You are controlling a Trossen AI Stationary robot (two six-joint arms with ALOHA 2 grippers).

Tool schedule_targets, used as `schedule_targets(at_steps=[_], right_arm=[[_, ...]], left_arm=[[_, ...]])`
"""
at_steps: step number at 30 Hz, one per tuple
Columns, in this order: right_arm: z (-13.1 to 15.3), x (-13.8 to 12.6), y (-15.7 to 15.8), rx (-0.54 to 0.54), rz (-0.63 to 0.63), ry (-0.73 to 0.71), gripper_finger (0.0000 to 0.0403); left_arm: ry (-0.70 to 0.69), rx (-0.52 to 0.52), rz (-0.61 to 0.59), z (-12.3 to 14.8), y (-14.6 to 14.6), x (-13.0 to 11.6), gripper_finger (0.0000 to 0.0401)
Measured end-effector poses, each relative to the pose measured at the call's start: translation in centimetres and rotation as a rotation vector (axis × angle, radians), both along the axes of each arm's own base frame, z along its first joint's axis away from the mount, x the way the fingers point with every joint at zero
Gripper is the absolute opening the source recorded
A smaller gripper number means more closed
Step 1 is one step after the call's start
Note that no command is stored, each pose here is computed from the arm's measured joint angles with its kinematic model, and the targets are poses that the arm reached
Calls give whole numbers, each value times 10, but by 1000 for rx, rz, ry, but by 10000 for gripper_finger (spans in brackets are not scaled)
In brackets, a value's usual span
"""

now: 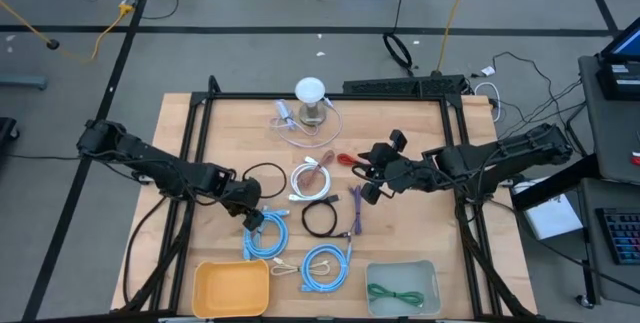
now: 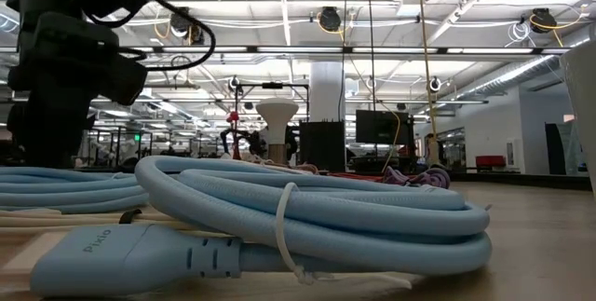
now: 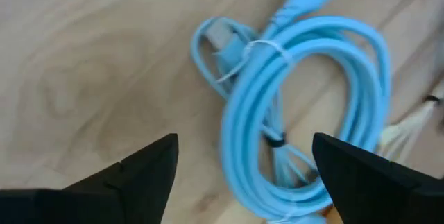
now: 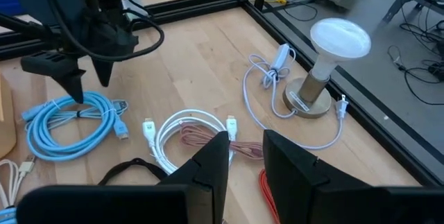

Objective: Pick & Place USB Port
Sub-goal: Put the left blue HDMI cable into the orange bin

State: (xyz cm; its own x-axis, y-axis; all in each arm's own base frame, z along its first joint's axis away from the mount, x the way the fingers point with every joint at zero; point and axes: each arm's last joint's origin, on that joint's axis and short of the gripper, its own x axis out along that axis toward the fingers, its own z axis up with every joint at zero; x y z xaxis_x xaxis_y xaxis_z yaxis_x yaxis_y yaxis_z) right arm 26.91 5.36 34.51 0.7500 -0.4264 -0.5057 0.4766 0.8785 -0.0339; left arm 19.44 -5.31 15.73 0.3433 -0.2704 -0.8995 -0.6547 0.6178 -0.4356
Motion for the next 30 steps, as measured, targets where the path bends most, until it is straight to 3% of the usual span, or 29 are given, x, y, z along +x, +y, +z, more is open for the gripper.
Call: schedule_targets(at_steps=[9,17,20,23,24,30], right_arm=[[0,0,0,2,0,0,82],[0,0,0,2,0,0,82],[0,0,0,2,-1,0,82],[0,0,0,2,-1,-1,82],[0,0,0,1,-1,-2,82],[1,1,-1,3,-5,-14,82]], left_arm=[[17,13,-32,-9,-9,4,252],[49,15,-56,-27,-22,13,203],[94,34,-56,-29,-21,9,148],[128,40,-85,-27,-19,3,51],[131,43,-91,-26,-18,1,36],[110,50,-69,-17,-13,-4,36]])
